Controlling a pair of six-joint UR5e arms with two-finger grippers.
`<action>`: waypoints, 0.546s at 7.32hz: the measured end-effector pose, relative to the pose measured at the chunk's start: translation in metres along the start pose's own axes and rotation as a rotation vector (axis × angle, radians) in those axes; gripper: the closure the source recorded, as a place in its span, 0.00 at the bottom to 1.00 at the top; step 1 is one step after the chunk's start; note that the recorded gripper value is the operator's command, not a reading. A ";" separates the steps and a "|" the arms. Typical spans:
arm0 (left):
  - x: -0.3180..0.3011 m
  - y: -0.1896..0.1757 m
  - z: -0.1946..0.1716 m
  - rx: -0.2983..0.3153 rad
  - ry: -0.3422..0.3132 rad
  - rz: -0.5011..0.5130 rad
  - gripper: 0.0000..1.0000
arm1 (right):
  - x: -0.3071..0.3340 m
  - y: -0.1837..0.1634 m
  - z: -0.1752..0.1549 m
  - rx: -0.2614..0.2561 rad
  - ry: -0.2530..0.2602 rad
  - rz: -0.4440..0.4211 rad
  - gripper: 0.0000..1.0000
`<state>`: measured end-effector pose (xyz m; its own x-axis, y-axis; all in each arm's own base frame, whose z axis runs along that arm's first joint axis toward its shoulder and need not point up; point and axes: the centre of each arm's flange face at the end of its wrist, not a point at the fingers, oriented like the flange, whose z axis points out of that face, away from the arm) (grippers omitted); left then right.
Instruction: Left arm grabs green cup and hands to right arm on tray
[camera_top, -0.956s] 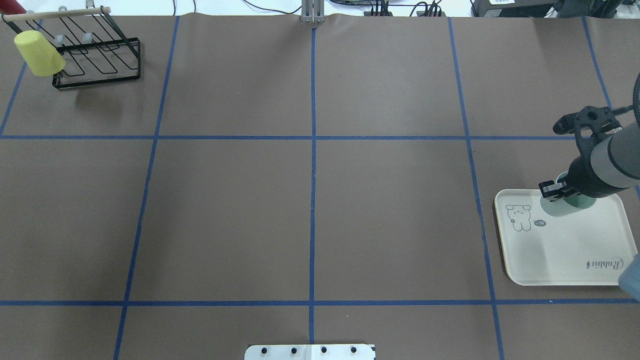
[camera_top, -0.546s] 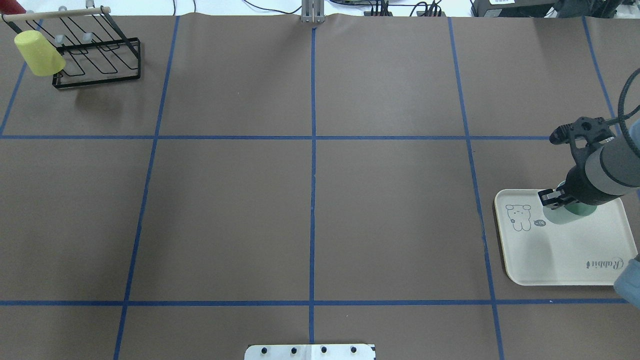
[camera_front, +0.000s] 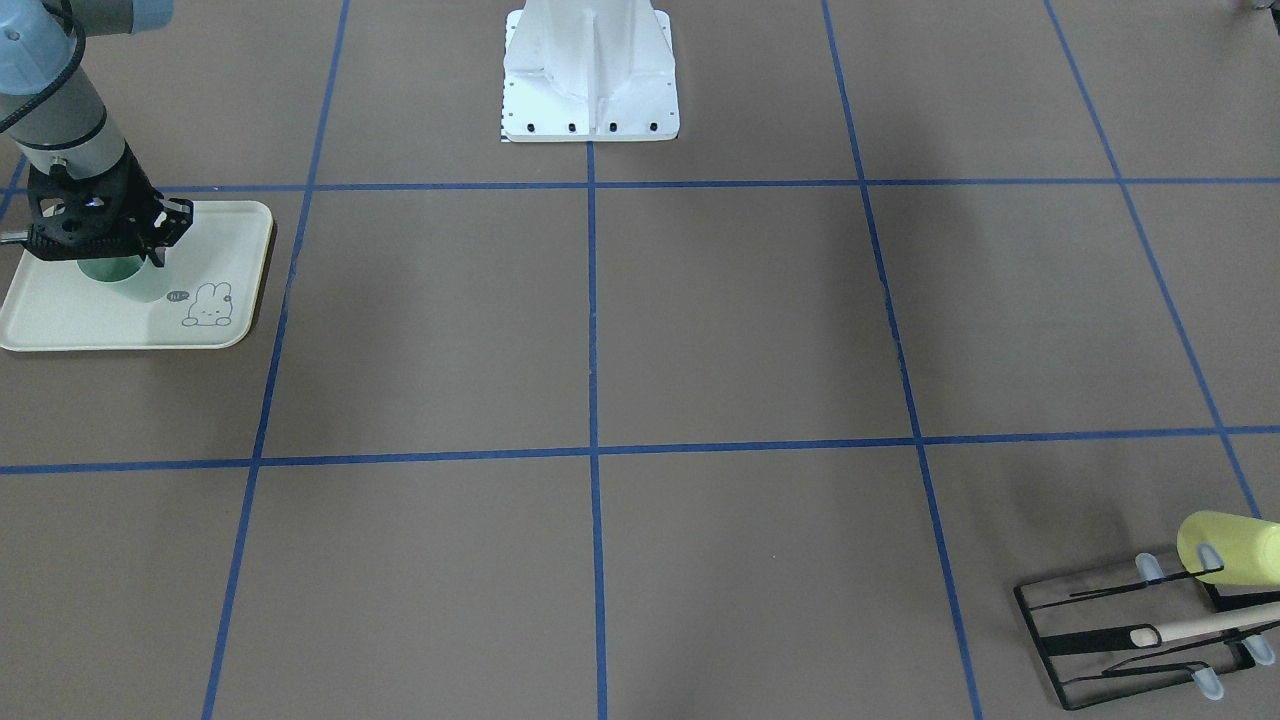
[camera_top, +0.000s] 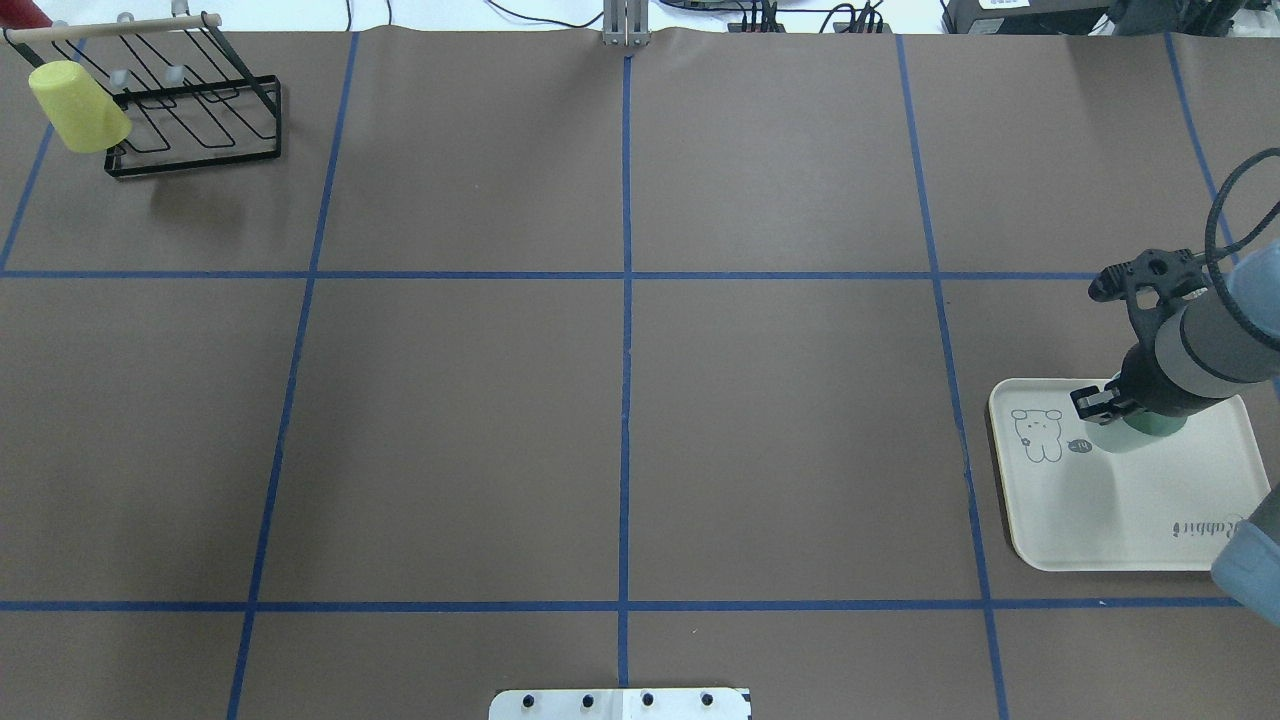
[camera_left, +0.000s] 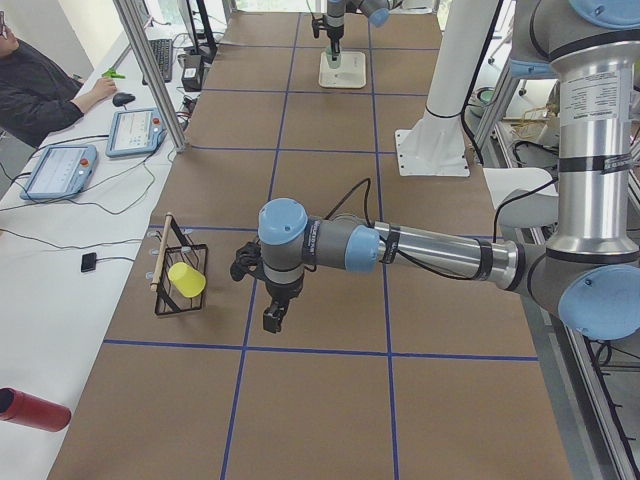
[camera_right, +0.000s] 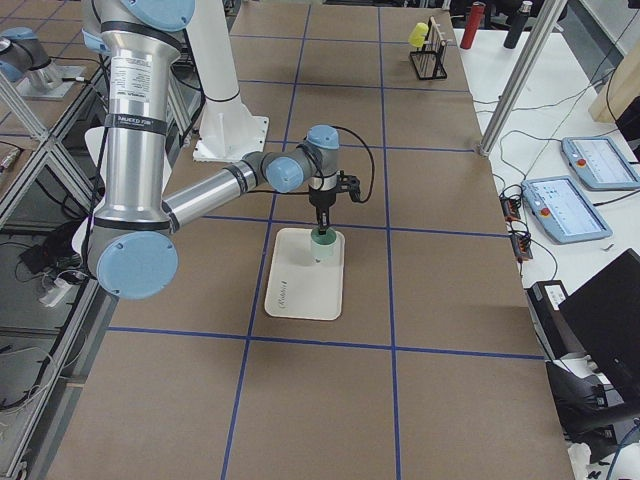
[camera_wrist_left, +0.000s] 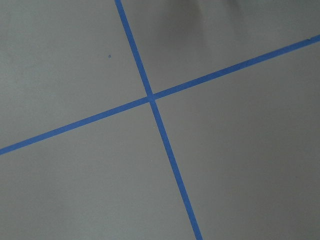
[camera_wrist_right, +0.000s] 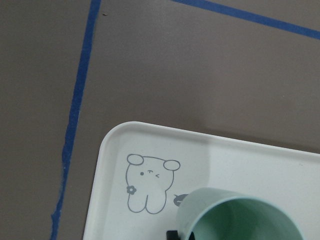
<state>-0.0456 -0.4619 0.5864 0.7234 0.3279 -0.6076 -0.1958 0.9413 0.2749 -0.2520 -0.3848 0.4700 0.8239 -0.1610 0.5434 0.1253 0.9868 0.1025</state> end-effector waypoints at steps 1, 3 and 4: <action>0.000 0.000 0.000 0.000 0.000 0.000 0.00 | 0.001 0.000 0.006 -0.007 0.005 0.000 1.00; 0.000 0.000 0.000 0.001 0.000 0.001 0.00 | 0.002 0.001 0.017 -0.022 0.014 0.000 1.00; 0.000 0.000 0.000 0.000 0.000 0.001 0.00 | 0.003 0.000 0.023 -0.020 0.012 -0.003 1.00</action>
<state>-0.0455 -0.4620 0.5863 0.7233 0.3286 -0.6074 -0.1960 0.9411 0.2757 -0.2621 -0.3860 0.4905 0.8301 -0.1641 0.5330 0.1388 0.9864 0.0876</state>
